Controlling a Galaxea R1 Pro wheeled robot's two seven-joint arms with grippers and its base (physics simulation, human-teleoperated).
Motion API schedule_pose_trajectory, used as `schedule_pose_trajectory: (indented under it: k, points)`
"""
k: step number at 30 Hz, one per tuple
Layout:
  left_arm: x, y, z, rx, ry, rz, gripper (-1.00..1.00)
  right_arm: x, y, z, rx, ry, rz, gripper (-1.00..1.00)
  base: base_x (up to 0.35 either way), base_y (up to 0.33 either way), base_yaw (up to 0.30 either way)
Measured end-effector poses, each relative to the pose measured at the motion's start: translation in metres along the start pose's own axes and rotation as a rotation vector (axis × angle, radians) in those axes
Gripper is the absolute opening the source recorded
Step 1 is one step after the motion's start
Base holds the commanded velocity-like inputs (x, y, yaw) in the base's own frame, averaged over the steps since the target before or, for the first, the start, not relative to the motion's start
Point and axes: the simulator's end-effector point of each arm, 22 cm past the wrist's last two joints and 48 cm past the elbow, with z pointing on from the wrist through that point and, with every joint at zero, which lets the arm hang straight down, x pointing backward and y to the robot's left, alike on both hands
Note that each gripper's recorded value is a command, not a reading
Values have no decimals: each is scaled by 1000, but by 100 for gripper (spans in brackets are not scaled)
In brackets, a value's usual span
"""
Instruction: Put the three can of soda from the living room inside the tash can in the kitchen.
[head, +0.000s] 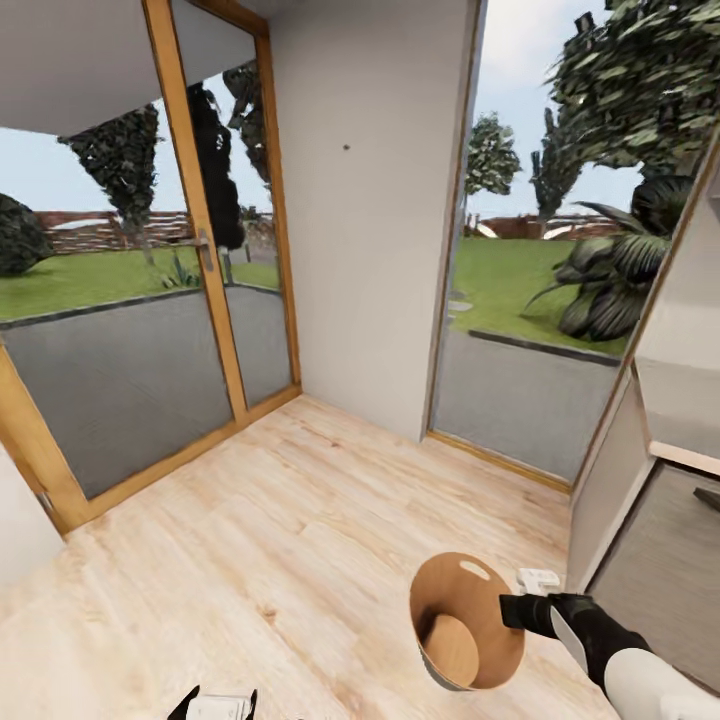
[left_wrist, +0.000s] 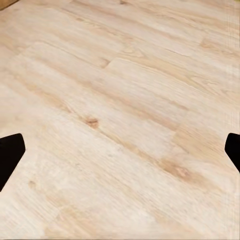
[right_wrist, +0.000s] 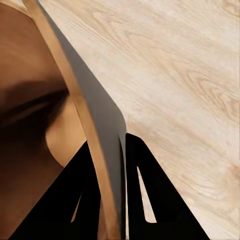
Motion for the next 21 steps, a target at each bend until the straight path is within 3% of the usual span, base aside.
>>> schedule_pose_trajectory:
  k: [21]
  points:
    - [1,-1,0,2,3,1,100,2,4,1,-3,7,-24,-100,0,287,247]
